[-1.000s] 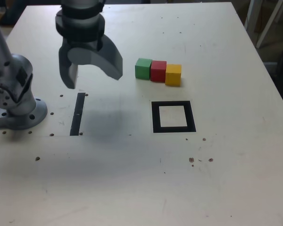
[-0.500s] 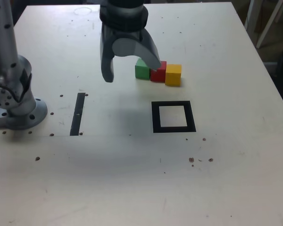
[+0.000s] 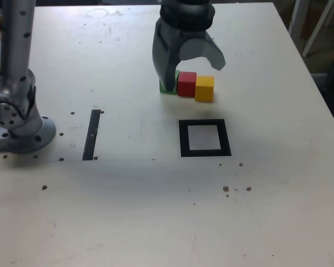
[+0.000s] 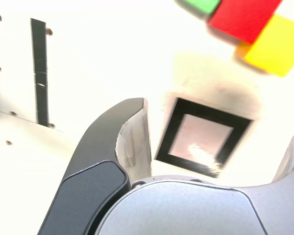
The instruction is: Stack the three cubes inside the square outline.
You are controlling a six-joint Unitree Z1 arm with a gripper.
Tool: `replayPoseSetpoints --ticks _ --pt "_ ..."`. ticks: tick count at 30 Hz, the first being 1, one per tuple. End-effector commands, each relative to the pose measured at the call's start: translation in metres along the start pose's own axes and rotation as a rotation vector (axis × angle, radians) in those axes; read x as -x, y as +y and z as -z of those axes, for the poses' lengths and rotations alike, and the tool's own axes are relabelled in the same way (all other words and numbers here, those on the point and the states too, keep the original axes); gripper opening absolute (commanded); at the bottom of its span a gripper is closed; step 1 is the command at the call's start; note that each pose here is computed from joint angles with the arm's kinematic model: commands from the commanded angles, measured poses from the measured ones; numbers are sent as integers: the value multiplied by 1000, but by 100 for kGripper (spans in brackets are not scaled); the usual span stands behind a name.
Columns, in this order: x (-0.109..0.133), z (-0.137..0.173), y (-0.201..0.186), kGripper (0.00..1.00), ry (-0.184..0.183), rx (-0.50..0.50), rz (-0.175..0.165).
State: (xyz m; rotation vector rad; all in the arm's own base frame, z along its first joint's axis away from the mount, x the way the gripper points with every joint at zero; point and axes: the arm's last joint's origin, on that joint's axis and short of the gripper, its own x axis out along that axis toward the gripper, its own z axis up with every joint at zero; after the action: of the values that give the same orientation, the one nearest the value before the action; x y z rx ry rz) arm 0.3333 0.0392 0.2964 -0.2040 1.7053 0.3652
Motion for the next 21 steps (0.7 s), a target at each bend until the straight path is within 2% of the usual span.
replayPoseSetpoints --ticks 1,5,13,17,21 --pt "0 -7 3 99 11 34 -2" --pt "0 -17 13 99 27 127 9" --pt "-11 -30 36 99 61 396 48" --pt "-10 -35 39 98 48 487 66" --pt "-8 -38 41 98 34 549 102"
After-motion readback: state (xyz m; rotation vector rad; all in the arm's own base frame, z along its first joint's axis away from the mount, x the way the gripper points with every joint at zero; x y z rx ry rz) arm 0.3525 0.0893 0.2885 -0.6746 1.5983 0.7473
